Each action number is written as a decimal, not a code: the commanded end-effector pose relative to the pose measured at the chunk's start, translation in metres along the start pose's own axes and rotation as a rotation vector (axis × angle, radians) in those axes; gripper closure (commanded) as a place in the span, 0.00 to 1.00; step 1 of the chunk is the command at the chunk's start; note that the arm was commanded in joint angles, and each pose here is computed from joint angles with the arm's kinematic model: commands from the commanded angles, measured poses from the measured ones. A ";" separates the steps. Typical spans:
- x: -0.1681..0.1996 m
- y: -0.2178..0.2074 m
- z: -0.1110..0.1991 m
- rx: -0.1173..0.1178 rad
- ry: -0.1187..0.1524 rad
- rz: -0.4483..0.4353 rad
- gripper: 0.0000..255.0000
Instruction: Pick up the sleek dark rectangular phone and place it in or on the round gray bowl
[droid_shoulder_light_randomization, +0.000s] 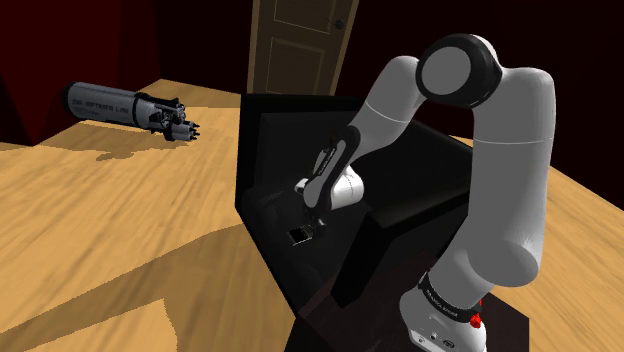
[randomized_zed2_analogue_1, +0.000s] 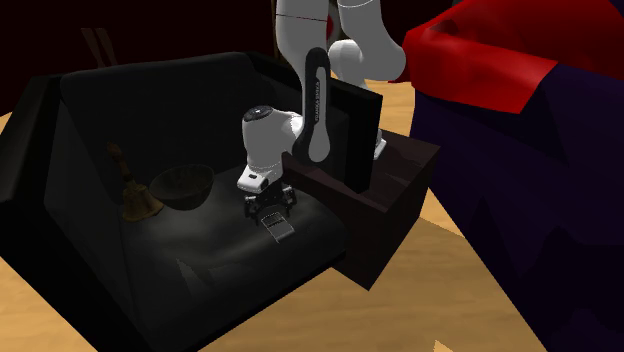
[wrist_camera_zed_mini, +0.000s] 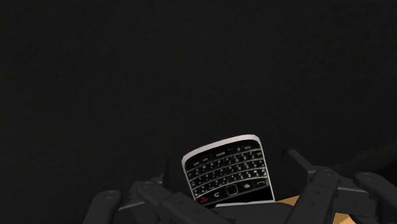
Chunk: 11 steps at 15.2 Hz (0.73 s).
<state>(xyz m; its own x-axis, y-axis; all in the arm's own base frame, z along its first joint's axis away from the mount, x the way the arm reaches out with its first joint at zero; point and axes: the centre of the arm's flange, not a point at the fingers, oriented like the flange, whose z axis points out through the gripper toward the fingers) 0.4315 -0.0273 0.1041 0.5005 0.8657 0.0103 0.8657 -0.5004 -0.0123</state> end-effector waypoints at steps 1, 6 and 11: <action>0.000 0.000 0.001 0.000 0.000 0.000 0.00; 0.000 0.000 0.001 0.000 0.000 0.000 1.00; 0.000 0.000 0.001 0.000 0.000 0.000 1.00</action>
<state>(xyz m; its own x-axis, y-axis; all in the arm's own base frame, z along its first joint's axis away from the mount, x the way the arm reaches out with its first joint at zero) 0.4315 -0.0269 0.1034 0.5005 0.8657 0.0104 0.8657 -0.5004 -0.0122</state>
